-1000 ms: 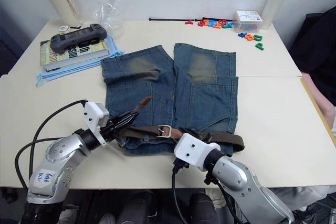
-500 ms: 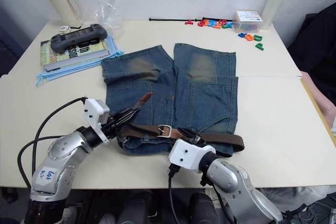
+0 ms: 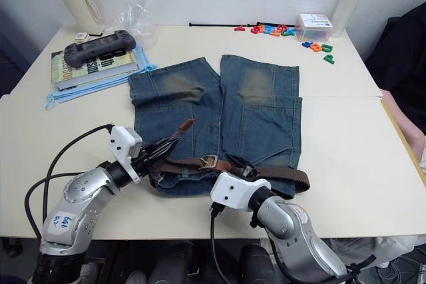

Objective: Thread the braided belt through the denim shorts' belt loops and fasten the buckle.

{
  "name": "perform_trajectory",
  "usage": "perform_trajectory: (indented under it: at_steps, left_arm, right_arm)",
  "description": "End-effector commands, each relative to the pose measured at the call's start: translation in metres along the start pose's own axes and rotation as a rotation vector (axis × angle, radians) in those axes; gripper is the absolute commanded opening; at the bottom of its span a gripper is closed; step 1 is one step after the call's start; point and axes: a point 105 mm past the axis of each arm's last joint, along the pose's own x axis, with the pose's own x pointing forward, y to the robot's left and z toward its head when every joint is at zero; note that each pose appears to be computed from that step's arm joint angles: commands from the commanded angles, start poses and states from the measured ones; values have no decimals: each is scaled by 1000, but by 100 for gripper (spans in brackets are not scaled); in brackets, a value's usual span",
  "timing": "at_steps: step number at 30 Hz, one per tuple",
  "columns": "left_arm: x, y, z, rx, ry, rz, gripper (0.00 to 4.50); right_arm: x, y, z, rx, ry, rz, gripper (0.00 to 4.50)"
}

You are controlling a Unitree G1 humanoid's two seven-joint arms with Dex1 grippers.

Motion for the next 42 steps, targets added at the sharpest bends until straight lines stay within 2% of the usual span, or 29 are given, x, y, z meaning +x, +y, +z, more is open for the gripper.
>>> perform_trajectory:
  at_steps: [1, 2, 4, 5, 13, 16, 20, 31, 36, 42]
  left_arm:
    - [0, -3, 6, 32, -24, -7, 0]
    - [1, -4, 6, 29, -26, -8, 0]
    - [1, -4, 6, 27, -28, -9, 0]
    - [1, -4, 5, 27, -28, -8, 0]
    - [2, -6, 1, 16, -13, -13, 0]
    - [1, -5, -8, 45, 41, -22, 0]
    - [1, -5, -16, 79, 112, -55, 0]
    - [0, -9, -20, 491, 269, -215, 0]
    - [2, -4, -18, 650, 299, -228, 0]
    - [7, -1, -10, 827, 290, -267, 0]
  right_arm:
    - [-2, -8, 4, -13, -14, -38, 196]
    - [-2, -9, 3, -8, -8, -41, 134]
    - [-2, -10, 3, -8, 1, -43, 38]
    - [-2, -11, 2, -9, 3, -48, 8]
    - [-1, -29, 4, -30, 17, -143, 8]
    - [3, -36, 16, -114, -36, -164, 8]
    - [8, -31, 24, -187, -74, -118, 8]
    - [8, -27, 19, -222, -50, -61, 8]
    - [9, -26, 19, -239, -53, -46, 8]
    - [10, -26, 19, -266, -63, -35, 8]
